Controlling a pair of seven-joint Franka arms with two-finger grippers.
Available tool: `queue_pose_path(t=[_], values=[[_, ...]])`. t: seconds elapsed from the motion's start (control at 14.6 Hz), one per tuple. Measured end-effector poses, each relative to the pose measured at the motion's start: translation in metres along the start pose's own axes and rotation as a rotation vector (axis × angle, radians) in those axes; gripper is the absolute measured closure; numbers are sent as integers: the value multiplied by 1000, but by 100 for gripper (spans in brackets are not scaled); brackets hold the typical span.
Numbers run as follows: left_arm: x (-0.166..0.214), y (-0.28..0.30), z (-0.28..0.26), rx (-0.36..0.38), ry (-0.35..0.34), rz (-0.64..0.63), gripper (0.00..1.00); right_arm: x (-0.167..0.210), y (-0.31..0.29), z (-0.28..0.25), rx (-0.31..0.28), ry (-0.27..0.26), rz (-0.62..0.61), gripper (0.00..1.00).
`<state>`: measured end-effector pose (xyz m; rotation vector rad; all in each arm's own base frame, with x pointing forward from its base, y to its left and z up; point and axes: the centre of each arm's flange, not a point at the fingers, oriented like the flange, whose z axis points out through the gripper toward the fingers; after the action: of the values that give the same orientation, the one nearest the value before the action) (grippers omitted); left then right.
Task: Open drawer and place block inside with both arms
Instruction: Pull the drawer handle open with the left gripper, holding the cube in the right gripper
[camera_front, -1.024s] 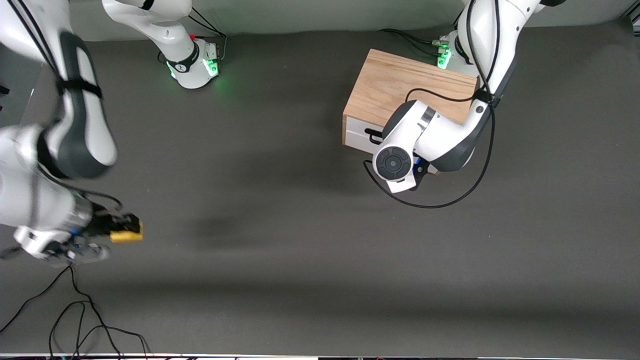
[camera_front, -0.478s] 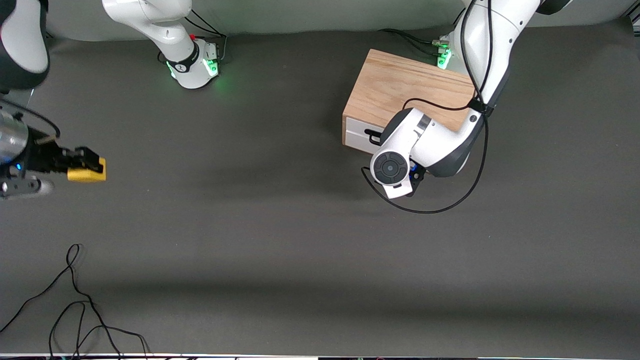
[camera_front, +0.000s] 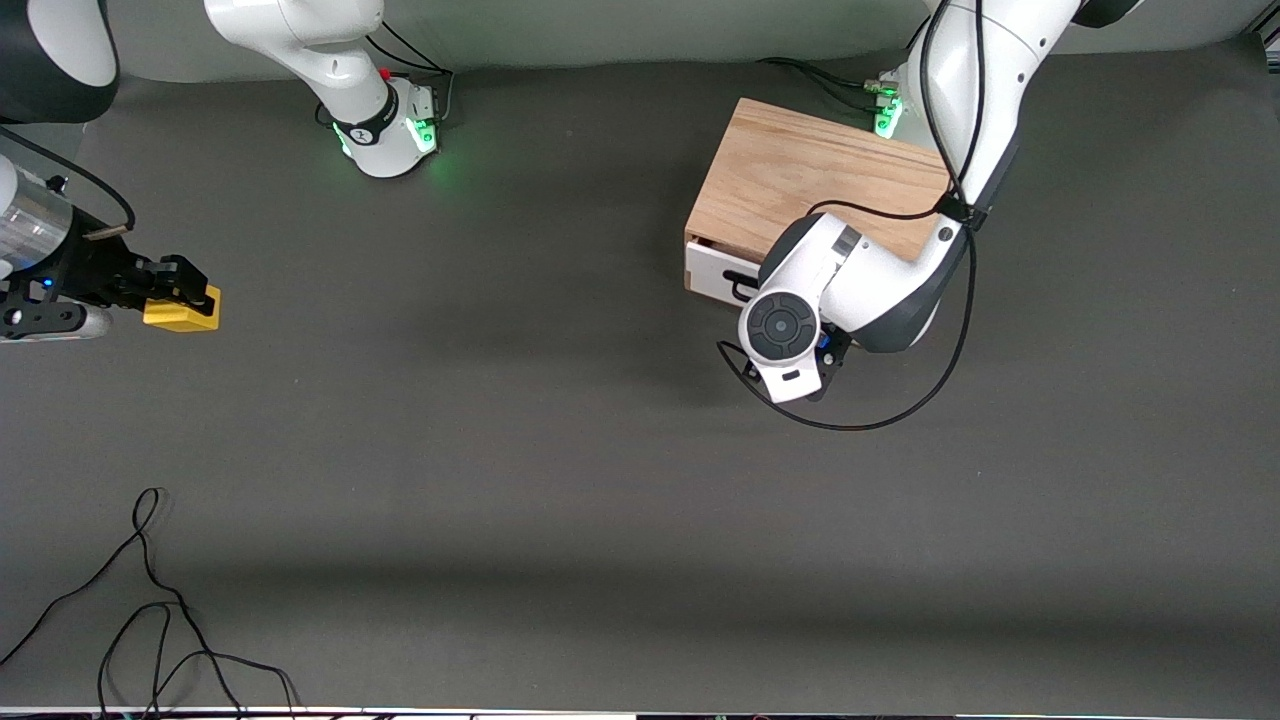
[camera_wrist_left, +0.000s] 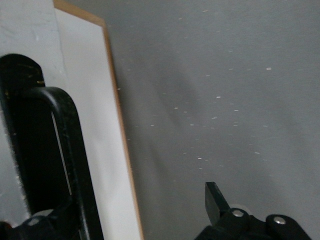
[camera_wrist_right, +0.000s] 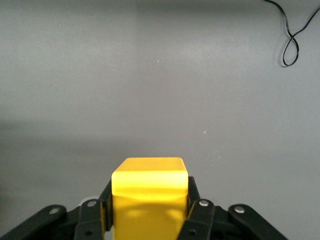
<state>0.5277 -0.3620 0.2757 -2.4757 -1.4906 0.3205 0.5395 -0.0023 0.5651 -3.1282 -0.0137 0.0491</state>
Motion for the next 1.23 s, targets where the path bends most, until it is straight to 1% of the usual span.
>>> queue_pose_path(t=[0.2,0.41,0.55,0.61,0.89,1.23], values=[[4,12,-14,-113,-13,-6,0,1,0,3,0,9,1,45],[11,25,-33,-243,-34,-17,0,4,2,2,0,20,3,45],[11,29,-44,-292,-41,-18,0,5,2,3,-1,19,5,45],[11,30,-48,-309,-44,-17,0,6,2,4,-1,19,5,45],[8,31,-49,-325,-46,-9,0,8,2,7,-1,14,5,45],[8,31,-50,-322,-44,-7,0,9,2,10,-1,9,5,45]])
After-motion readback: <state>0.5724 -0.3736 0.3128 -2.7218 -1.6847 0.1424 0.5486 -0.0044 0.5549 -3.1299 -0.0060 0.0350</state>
